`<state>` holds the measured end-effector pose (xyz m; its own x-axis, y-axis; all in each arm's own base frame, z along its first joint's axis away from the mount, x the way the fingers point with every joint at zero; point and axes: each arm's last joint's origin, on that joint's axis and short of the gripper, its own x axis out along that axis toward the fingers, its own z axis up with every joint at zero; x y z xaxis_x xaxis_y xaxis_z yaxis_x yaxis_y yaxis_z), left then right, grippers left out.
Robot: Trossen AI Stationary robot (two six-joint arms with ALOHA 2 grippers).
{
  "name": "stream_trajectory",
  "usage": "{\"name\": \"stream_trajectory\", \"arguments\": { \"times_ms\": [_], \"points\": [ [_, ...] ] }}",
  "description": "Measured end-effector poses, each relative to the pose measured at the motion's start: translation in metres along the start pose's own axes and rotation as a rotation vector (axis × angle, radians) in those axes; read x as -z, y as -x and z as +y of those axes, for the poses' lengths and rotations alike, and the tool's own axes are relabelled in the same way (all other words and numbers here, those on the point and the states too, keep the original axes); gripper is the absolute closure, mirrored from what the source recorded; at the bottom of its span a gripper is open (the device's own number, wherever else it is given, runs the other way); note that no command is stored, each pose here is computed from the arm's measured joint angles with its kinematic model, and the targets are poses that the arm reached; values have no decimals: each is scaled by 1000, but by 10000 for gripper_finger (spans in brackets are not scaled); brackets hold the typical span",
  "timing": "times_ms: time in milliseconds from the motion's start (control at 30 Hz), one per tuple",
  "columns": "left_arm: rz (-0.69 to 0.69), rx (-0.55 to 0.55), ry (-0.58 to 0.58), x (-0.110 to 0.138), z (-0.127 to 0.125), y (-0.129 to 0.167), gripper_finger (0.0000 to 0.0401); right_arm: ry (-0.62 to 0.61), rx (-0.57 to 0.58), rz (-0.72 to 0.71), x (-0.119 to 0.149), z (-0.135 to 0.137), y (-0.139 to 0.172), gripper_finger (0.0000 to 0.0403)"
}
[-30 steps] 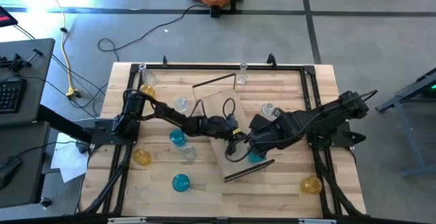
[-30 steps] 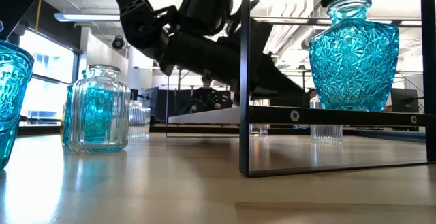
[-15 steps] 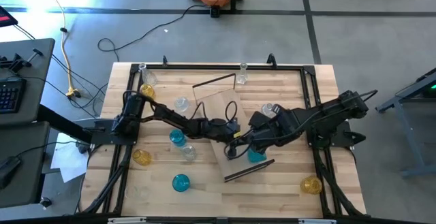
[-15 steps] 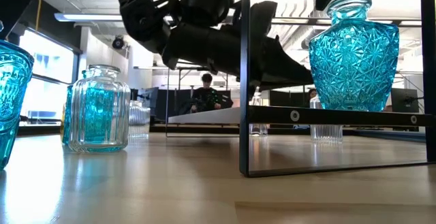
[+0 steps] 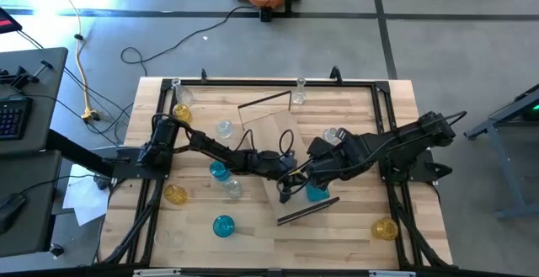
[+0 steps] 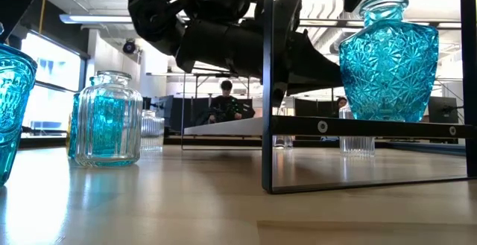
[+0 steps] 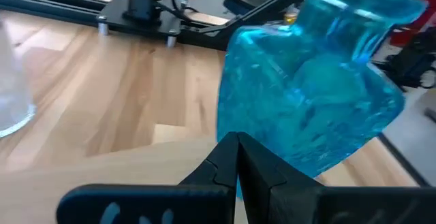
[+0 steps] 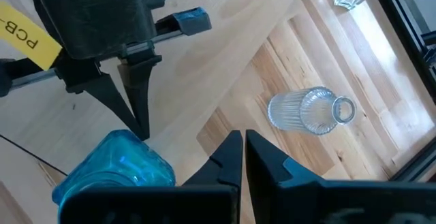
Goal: Sort vases onto shelf
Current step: Put the blue crystal vase on the shelf
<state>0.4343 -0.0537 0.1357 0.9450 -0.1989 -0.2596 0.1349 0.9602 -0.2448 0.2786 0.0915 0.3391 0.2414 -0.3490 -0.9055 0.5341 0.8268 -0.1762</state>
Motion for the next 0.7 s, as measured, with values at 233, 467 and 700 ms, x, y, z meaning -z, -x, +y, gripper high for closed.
{"name": "stream_trajectory", "arguments": {
  "times_ms": [233,467,700],
  "points": [
    [-16,22,-4,-6,-3,-2,398,-1,0,-3,0,0,0,403],
    [-10,27,-3,-6,-6,-3,398,-1,-1,-3,0,0,0,403],
    [-7,33,1,-5,-9,-3,398,7,-1,-3,0,0,0,403]
  ]
}}
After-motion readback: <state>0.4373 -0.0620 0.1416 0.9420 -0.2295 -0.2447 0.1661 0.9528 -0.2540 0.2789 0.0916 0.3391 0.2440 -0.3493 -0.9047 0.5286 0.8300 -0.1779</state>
